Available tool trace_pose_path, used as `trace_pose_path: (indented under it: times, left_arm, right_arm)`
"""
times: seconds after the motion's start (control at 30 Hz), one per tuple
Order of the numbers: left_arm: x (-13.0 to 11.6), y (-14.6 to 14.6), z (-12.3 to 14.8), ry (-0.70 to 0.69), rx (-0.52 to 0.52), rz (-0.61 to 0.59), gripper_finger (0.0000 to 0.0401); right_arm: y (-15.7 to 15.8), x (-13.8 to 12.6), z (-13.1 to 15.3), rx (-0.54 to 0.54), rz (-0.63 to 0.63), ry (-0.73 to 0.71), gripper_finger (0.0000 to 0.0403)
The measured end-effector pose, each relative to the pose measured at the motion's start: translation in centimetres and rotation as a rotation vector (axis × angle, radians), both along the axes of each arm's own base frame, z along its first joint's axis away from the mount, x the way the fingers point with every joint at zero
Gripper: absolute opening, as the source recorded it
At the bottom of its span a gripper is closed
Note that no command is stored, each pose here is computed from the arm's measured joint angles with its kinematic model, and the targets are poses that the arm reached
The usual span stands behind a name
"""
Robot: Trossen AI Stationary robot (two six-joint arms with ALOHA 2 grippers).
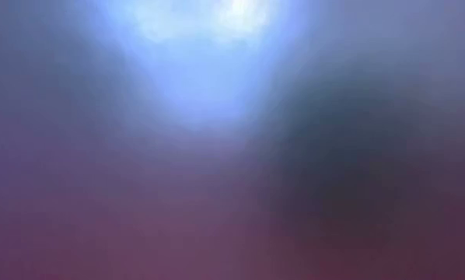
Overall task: Pick & Place Dice
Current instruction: Put the green dice into the pink bin
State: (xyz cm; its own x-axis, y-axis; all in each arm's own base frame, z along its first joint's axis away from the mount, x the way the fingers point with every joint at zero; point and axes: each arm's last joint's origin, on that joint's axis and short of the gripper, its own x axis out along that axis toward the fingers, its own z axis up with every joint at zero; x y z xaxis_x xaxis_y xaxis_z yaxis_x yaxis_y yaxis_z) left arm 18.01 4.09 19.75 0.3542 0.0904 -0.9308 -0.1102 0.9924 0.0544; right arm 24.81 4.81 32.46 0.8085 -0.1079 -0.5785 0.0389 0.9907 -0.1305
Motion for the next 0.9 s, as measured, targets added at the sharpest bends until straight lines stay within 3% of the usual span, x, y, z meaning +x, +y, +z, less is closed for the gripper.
trace_pose_path:
  times: [0.37, 0.9]
  left_arm:
    - [0.0, 0.0, -0.3, -0.016, -0.02, 0.065, 0.0386]
    - [0.8, -0.8, 1.4, -0.052, -0.051, 0.007, 0.0385]
  right_arm:
    - [0.0, 0.0, 0.0, 0.0, 0.0, 0.0, 0.04]
    - [0.0, 0.0, 0.0, 0.0, 0.0, 0.0, 0.04]
